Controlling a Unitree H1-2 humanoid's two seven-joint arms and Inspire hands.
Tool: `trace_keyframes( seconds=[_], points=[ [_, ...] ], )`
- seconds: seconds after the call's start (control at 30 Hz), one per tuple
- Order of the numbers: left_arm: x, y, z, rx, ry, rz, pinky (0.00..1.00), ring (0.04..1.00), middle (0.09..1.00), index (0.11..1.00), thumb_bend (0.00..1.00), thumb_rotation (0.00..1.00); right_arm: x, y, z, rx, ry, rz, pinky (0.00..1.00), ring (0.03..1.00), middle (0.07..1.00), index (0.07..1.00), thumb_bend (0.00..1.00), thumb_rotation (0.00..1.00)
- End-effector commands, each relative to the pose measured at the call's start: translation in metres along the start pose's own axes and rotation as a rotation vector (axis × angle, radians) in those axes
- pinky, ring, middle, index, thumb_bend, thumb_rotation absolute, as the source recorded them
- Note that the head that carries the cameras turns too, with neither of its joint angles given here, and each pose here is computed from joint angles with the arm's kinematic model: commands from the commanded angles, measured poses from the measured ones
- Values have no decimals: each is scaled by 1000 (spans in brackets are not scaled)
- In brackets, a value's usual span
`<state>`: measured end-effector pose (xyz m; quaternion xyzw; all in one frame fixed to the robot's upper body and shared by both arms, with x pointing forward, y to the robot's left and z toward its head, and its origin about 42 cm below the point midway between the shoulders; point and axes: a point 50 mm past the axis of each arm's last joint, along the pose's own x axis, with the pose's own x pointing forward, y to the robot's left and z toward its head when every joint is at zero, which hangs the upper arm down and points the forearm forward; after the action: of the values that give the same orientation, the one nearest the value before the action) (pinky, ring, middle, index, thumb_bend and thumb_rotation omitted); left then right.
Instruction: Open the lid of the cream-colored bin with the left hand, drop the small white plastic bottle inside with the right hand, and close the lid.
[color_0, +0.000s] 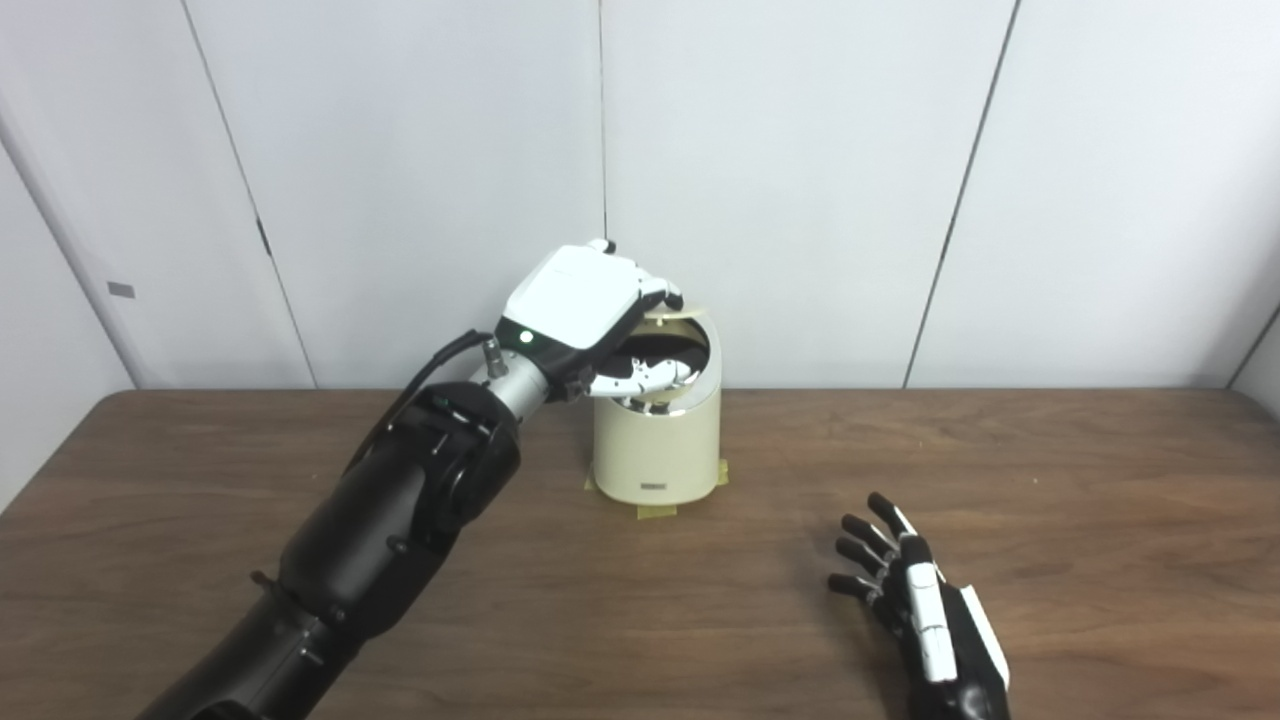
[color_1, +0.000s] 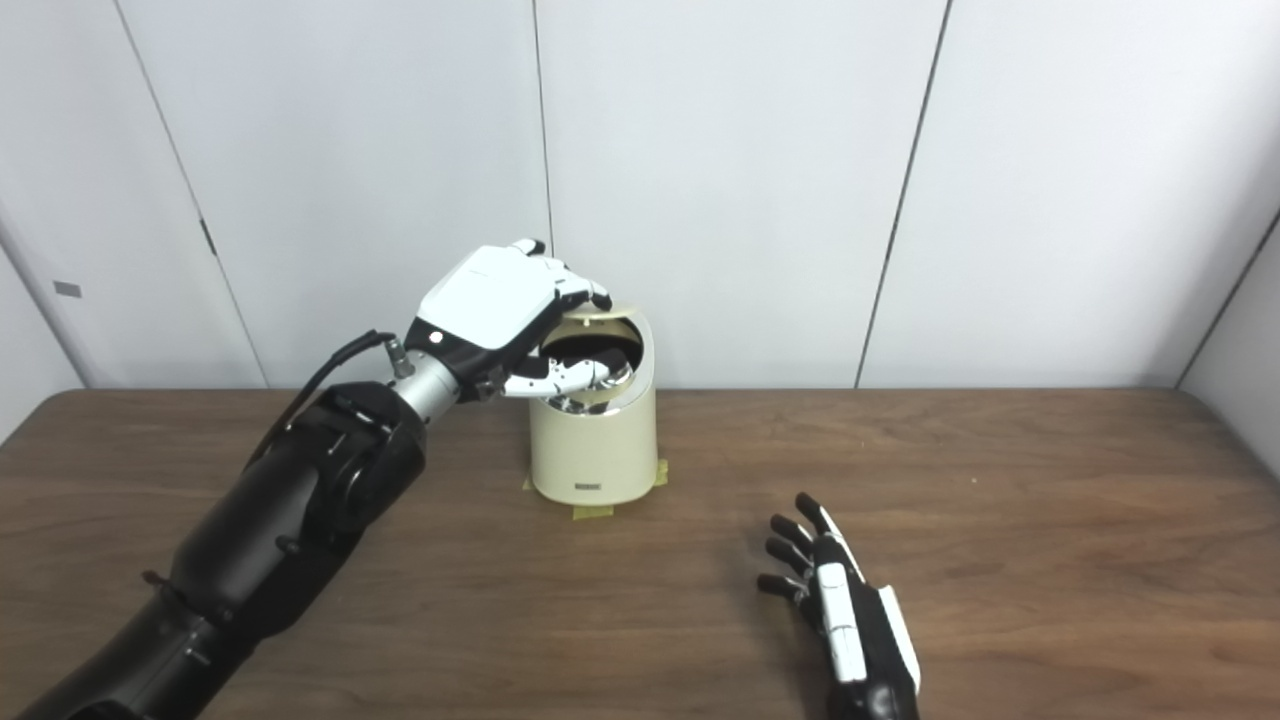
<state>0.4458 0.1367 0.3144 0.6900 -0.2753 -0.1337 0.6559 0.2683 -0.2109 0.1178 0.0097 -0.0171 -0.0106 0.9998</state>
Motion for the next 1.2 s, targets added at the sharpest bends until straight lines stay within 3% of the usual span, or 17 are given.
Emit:
trace_keyframes(
  seconds=[0.0,0.47,1.17],
  points=[
    [5,26,-4,59,-9,54,976,850,786,793,503,953,4,3,13,-1,-55,11,699,836,856,926,588,1000],
    [-2,6,-8,76,40,-161,968,876,836,825,559,1000,3,2,17,-10,-35,11,711,825,840,930,562,1000],
    [-8,-42,-1,91,51,-311,1000,964,923,892,587,1000,2,3,22,-21,-28,19,707,819,830,929,552,1000]
  ],
)
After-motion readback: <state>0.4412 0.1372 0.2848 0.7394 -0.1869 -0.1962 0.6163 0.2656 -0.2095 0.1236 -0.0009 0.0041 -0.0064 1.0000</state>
